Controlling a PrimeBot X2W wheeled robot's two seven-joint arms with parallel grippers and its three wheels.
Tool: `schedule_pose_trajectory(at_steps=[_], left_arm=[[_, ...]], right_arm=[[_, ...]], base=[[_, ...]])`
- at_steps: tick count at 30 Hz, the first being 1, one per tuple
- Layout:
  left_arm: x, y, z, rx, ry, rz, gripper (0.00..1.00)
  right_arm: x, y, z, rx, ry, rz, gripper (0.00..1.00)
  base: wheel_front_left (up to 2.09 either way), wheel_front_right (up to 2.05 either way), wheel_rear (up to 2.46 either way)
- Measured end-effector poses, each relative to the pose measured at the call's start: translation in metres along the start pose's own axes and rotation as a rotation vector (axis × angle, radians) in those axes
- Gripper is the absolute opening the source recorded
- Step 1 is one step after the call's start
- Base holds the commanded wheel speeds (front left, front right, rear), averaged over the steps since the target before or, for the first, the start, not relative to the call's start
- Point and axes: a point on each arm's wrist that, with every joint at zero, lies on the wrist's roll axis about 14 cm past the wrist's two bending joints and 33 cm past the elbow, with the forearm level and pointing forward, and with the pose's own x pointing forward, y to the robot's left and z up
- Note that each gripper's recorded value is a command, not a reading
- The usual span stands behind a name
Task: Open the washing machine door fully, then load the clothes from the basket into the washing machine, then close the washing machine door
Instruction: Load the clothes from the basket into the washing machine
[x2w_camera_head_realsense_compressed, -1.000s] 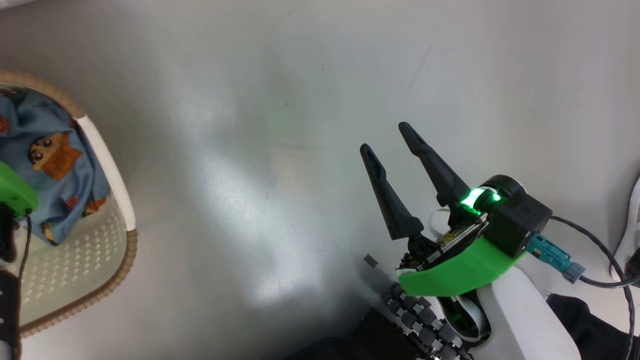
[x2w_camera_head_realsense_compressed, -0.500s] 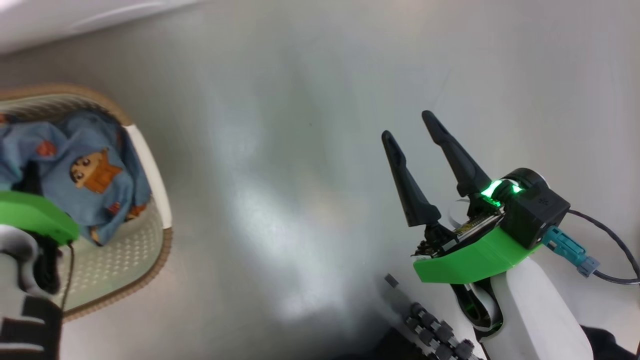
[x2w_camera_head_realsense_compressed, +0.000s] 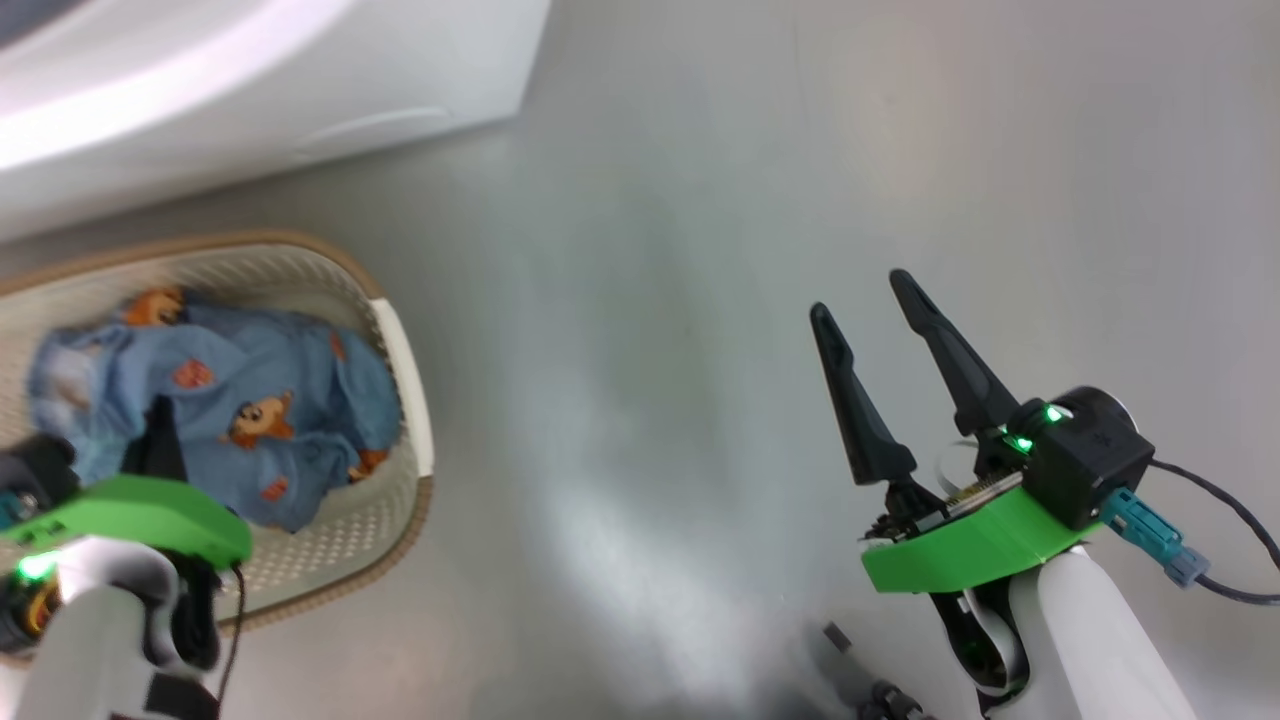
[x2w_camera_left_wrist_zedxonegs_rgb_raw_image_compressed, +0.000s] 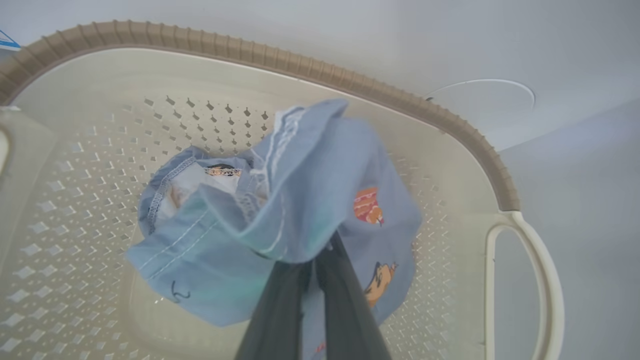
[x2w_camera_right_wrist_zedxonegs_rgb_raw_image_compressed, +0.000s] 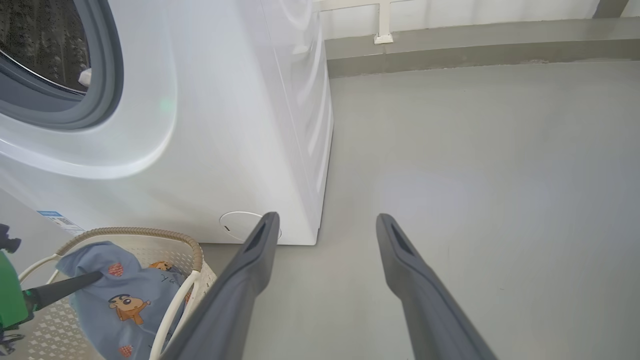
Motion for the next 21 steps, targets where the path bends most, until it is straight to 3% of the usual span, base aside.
schedule_pose_trajectory(at_steps=[21], left_arm=[[-0.141, -0.023, 0.078, 0.02, -0.358, -0.04, 0.0]], right_arm=[[-0.051, 0.017, 0.065, -0.02, -0.148, 0.028, 1.0]], base=[[0.0, 0.0, 0.0]])
